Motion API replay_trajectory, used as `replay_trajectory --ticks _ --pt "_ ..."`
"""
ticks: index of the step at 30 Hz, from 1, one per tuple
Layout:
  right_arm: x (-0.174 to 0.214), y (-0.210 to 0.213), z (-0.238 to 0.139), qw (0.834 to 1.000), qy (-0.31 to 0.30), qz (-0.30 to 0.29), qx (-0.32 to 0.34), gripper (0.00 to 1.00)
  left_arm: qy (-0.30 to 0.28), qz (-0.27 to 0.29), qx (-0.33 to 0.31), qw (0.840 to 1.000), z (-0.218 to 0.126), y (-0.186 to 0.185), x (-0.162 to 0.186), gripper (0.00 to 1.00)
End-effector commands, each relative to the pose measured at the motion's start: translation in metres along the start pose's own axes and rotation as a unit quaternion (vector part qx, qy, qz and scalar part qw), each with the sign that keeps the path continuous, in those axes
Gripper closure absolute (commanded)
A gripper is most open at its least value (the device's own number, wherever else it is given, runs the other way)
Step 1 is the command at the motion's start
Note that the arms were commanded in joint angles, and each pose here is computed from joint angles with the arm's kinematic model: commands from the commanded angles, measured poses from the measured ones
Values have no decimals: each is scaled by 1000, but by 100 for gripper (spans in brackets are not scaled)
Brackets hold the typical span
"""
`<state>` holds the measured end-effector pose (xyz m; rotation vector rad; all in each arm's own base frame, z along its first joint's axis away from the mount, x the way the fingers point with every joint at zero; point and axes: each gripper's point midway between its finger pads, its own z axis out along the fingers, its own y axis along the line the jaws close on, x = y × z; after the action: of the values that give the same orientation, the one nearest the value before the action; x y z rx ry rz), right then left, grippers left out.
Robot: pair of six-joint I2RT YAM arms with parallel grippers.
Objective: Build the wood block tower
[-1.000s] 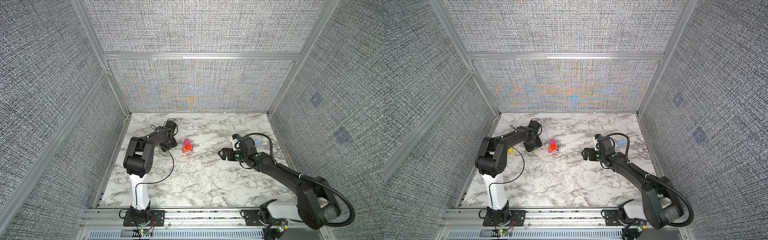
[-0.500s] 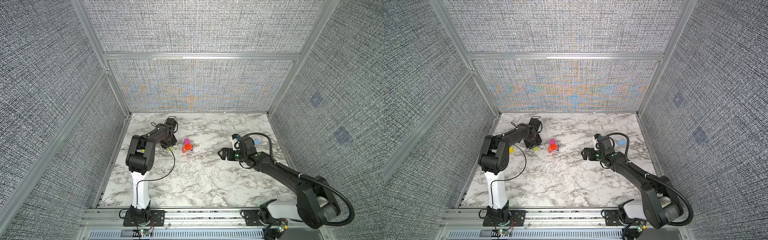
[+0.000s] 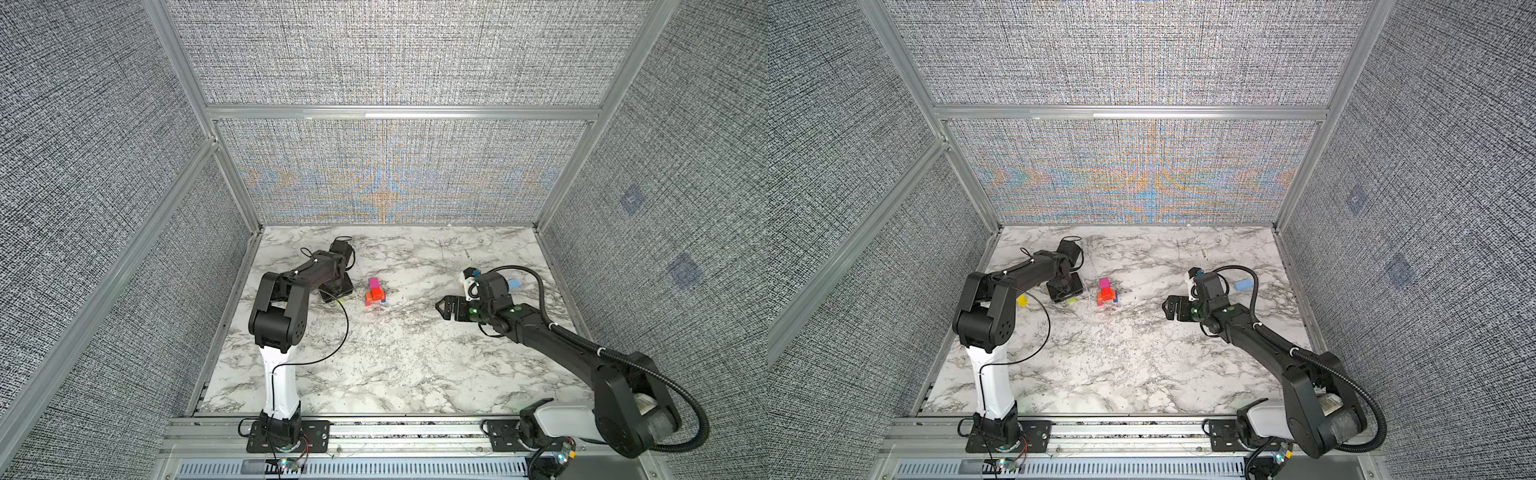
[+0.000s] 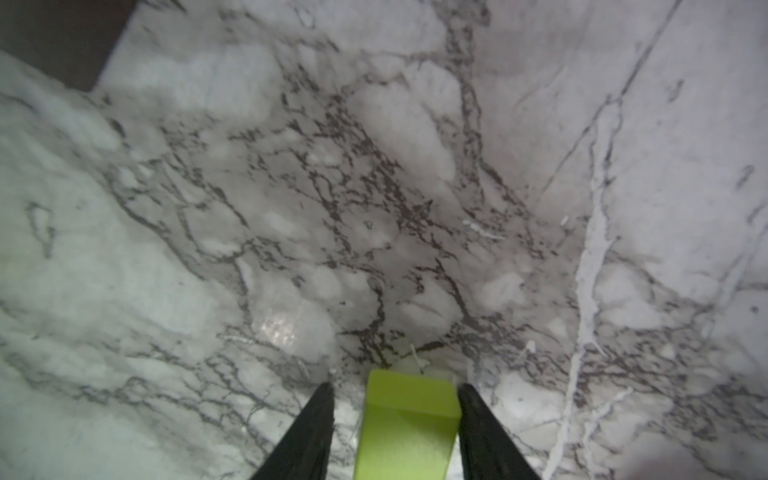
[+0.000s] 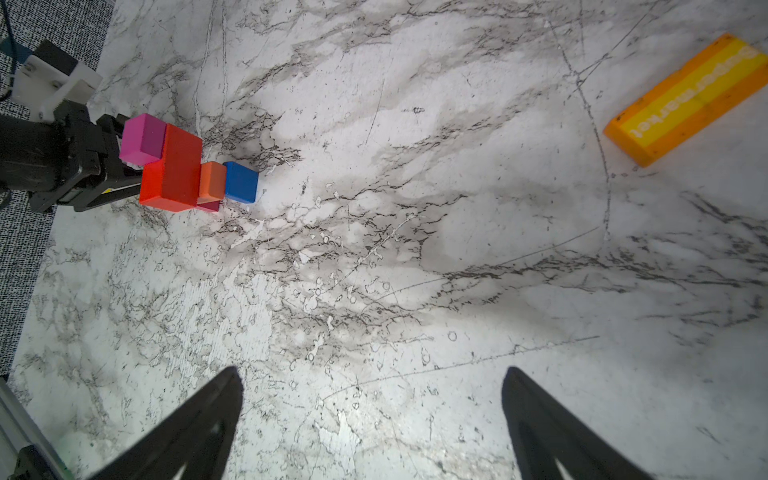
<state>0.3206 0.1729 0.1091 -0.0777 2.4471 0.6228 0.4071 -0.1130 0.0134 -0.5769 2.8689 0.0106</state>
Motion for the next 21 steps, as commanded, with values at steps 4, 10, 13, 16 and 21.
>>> replay_trajectory --ticks 4,10,13,16,21 --pt "-4 2 -2 1000 -5 -3 -1 1 2 16 13 1000 -3 -6 4 51" --pt "-4 3 -2 1000 -6 -4 -2 1 1 22 9 1000 -3 -4 3 61" --pt "-4 3 -1 1000 -5 -4 -2 1 1 22 11 1000 -4 -5 3 69" --pt "-3 2 -1 1000 -4 -3 -1 1 0 25 12 1000 -8 -5 3 73" --pt "-3 3 0 1000 -4 -3 -2 1 -6 39 3 999 -21 -2 3 73"
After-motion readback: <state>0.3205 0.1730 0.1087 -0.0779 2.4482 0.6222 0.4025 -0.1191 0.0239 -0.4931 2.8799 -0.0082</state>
